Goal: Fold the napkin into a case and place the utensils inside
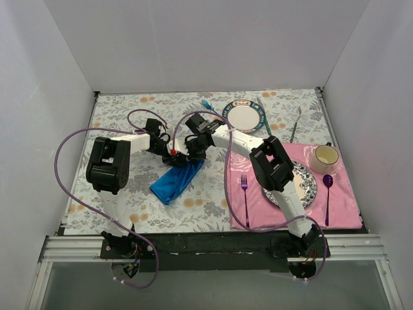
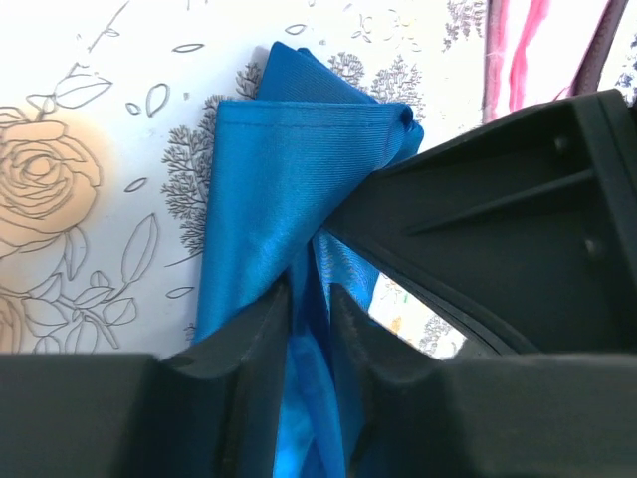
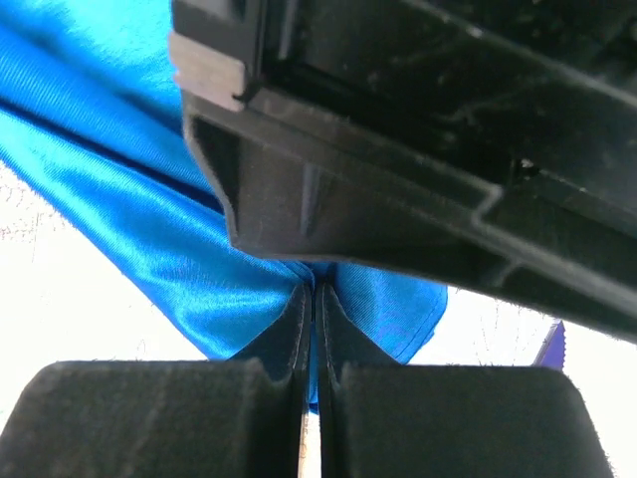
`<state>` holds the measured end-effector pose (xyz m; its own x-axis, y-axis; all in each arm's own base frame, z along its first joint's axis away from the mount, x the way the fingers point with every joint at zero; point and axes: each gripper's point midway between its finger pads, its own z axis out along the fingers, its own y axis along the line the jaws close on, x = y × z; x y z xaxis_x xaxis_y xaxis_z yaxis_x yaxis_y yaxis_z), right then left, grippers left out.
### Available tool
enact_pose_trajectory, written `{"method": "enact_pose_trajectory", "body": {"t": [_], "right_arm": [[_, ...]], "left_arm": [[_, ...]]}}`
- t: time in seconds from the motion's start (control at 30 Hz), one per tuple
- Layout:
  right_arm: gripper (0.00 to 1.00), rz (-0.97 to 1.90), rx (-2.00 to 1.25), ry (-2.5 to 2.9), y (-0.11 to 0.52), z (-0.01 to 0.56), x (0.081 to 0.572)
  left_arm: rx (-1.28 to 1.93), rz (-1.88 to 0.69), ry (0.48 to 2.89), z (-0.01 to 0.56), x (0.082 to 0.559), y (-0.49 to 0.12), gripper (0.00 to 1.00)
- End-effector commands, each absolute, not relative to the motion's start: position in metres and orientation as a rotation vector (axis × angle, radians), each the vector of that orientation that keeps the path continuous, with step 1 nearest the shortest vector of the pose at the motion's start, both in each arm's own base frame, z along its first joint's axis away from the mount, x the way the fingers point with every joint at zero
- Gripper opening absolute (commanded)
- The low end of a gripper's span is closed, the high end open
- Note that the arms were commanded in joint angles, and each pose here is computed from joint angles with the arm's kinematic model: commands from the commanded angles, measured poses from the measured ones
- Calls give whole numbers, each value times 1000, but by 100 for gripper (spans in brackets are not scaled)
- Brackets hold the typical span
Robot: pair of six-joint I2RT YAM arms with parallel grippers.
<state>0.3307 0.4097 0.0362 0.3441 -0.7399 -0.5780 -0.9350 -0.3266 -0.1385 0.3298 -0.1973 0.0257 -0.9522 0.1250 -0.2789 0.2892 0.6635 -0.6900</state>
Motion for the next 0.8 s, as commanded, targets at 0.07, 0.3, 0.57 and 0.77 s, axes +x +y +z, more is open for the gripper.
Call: {"method": "enact_pose_trajectory", "body": {"t": [0.07, 0.3, 0.57, 0.77], "right_arm": [[1, 560, -2058, 1413, 422, 72, 340], [7, 585, -2066, 1384, 421, 82, 335], [62, 688, -1917, 1423, 409, 146, 341], [64, 804, -1590, 1559, 389, 180, 391]], "left_arm": [[365, -933, 2792, -12, 320, -177, 14], [379, -914, 2810, -15, 317, -174, 0], [462, -936, 2797, -12, 309, -173, 0], [472, -946, 2794, -13, 307, -173, 0]]}}
